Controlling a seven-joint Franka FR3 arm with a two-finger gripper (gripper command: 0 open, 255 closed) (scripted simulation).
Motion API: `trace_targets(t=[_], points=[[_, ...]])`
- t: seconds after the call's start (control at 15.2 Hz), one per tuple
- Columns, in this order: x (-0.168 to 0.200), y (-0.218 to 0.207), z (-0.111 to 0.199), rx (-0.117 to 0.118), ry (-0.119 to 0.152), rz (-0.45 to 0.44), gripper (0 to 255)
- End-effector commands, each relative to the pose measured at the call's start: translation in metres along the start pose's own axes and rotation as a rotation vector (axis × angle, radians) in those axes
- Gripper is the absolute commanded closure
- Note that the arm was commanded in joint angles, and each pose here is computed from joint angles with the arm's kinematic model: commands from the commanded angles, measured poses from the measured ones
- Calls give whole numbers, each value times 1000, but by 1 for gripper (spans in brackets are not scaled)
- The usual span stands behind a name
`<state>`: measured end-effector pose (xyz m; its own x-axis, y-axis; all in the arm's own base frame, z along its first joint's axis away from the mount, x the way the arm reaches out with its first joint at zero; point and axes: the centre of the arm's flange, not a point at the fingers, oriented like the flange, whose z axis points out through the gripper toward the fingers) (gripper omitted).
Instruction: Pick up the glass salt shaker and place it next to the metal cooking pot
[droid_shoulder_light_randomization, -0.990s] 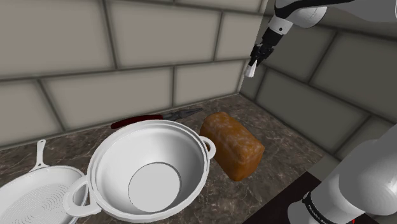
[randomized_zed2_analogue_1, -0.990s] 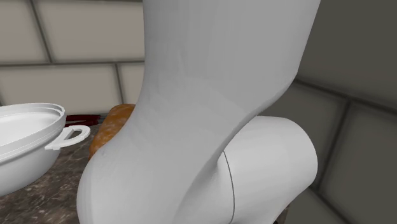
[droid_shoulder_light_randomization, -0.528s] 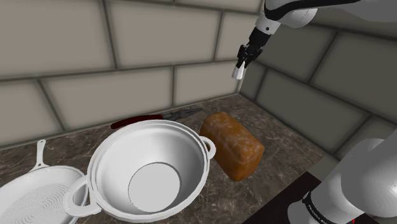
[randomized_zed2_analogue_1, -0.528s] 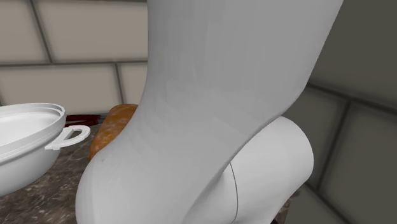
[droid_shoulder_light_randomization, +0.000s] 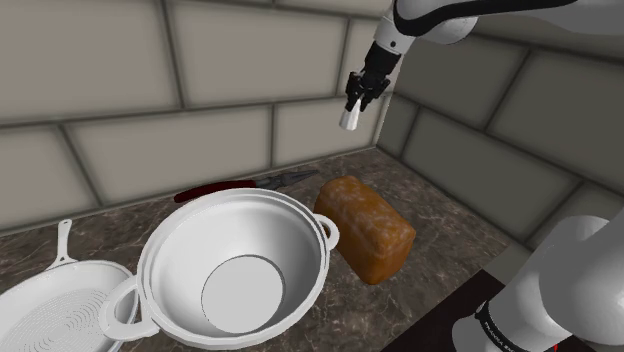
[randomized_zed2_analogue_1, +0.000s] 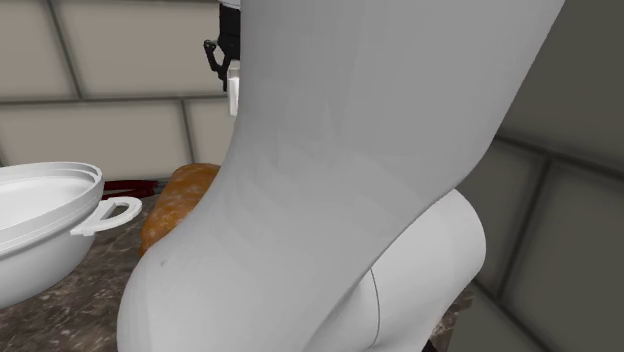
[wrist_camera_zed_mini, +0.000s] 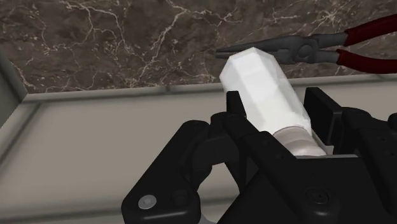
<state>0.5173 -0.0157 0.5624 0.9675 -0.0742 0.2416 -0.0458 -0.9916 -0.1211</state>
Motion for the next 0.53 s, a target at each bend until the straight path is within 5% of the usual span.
trace_targets(t=[0.0,0.46], points=[[1,-27,3,0,1,2,255],[-1,-119,14,0,1,2,255]])
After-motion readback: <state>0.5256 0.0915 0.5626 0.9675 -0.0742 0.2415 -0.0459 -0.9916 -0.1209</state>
